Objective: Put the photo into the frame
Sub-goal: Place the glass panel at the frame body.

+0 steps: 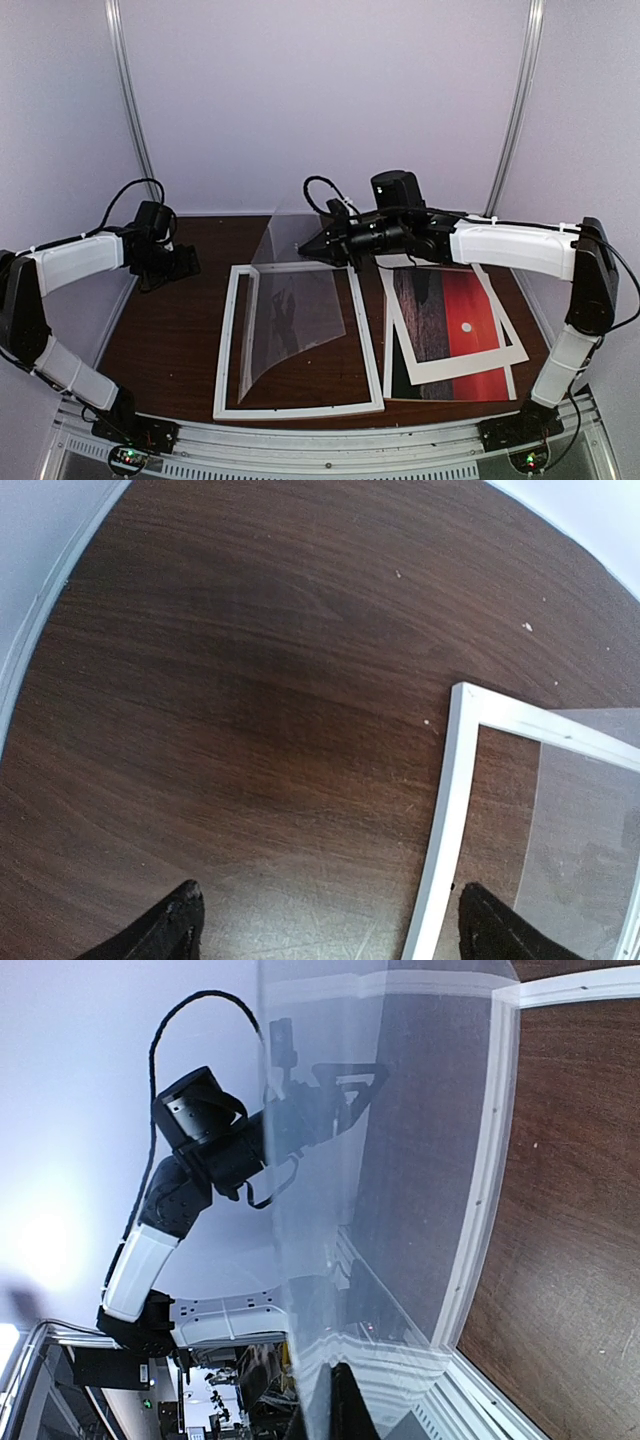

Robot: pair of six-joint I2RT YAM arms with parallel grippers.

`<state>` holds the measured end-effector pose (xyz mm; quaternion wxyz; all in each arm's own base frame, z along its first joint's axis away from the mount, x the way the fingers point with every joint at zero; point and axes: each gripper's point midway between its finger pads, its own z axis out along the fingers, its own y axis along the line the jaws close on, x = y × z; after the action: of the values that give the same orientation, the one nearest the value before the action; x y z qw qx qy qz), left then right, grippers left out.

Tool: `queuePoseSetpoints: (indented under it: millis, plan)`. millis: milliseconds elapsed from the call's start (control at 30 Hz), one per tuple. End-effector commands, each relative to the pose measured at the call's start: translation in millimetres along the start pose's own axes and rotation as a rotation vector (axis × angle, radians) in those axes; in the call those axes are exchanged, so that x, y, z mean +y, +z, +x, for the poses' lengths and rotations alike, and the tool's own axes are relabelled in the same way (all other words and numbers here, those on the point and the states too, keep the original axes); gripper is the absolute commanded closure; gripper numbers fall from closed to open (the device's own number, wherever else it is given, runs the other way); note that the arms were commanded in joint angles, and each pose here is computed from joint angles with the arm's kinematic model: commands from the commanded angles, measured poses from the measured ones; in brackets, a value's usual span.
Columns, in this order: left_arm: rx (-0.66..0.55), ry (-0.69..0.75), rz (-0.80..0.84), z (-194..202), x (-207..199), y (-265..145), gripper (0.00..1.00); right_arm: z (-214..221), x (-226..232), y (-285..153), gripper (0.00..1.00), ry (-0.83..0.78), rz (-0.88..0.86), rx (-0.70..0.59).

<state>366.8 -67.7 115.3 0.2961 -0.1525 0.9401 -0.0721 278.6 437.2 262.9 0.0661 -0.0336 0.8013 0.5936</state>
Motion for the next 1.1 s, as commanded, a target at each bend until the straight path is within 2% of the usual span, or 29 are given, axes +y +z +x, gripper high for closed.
queuePoseSetpoints:
  millis: [0, 133, 233, 333, 567, 667, 800, 1067]
  plan:
    - [-0.05, -0.003, 0.004, -17, 4, -12, 0.11, 5, 40, 4, 1.0, -0.055, -0.084, 0.013]
    - [-0.059, -0.008, -0.007, -19, 7, -14, 0.11, 9, 54, 9, 1.0, -0.066, -0.108, 0.025]
    - [-0.063, -0.012, -0.018, -20, 11, -15, 0.11, 10, 46, 10, 1.0, -0.064, -0.086, 0.022]
    - [-0.074, -0.017, -0.03, -20, 14, -17, 0.11, 9, 13, 13, 1.0, -0.043, -0.013, 0.011]
    - [-0.078, -0.011, -0.033, -18, 16, -19, 0.12, 21, -107, 28, 1.0, 0.1, 0.173, 0.034]
    - [-0.07, -0.011, -0.027, -16, 15, -18, 0.12, 30, -144, 31, 1.0, 0.158, 0.206, 0.042]
    - [-0.056, -0.011, -0.01, -14, 12, -15, 0.12, 37, -167, 29, 1.0, 0.189, 0.238, 0.035]
    - [-0.01, -0.019, 0.034, -1, 6, -2, 0.12, 27, -179, 11, 1.0, 0.145, 0.344, -0.03]
